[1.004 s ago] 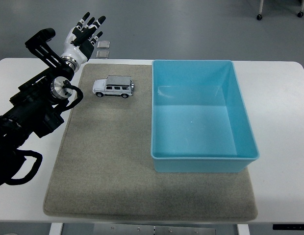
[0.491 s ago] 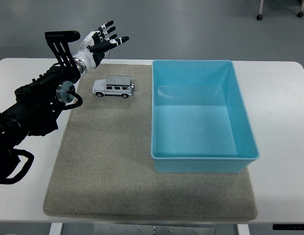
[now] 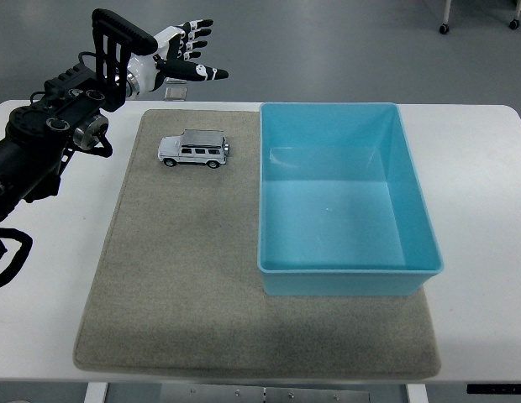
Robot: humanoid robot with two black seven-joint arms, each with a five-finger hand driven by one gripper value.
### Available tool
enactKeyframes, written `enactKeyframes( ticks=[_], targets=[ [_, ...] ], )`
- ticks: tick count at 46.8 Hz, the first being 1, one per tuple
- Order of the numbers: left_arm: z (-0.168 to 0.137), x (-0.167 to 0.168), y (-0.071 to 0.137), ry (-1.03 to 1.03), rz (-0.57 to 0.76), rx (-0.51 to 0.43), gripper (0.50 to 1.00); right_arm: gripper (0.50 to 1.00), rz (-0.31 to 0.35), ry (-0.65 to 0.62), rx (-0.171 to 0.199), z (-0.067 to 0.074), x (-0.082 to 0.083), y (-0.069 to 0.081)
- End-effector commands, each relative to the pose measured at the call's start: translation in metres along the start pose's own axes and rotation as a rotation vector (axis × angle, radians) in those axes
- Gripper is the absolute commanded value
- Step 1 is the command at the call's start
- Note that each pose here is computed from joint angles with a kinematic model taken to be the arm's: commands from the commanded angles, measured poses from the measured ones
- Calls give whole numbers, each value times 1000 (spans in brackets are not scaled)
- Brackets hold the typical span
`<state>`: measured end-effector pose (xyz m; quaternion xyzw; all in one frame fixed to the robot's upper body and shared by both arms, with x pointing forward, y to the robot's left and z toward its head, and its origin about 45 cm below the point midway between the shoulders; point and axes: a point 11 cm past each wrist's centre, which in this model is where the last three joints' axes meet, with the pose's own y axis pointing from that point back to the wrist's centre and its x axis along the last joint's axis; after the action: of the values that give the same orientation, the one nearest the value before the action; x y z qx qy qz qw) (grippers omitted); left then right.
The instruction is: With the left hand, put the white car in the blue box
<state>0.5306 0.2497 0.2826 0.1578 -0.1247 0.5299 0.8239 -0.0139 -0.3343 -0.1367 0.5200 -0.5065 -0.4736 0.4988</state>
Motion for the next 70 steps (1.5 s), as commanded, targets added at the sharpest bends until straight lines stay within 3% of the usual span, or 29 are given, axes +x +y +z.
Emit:
enactKeyframes(
  ticks=[1, 27, 45, 70],
  targets=[
    [3, -3, 0, -92, -39, 7, 996, 936, 0, 0, 0, 0, 0, 0],
    [36, -14, 15, -528, -286, 11, 996, 936, 0, 0, 0, 0, 0, 0],
    [28, -20, 20, -959, -395, 58, 996, 936, 0, 0, 0, 0, 0, 0],
    [15, -35, 21, -1004, -451, 64, 996, 936, 0, 0, 0, 0, 0, 0]
  ],
)
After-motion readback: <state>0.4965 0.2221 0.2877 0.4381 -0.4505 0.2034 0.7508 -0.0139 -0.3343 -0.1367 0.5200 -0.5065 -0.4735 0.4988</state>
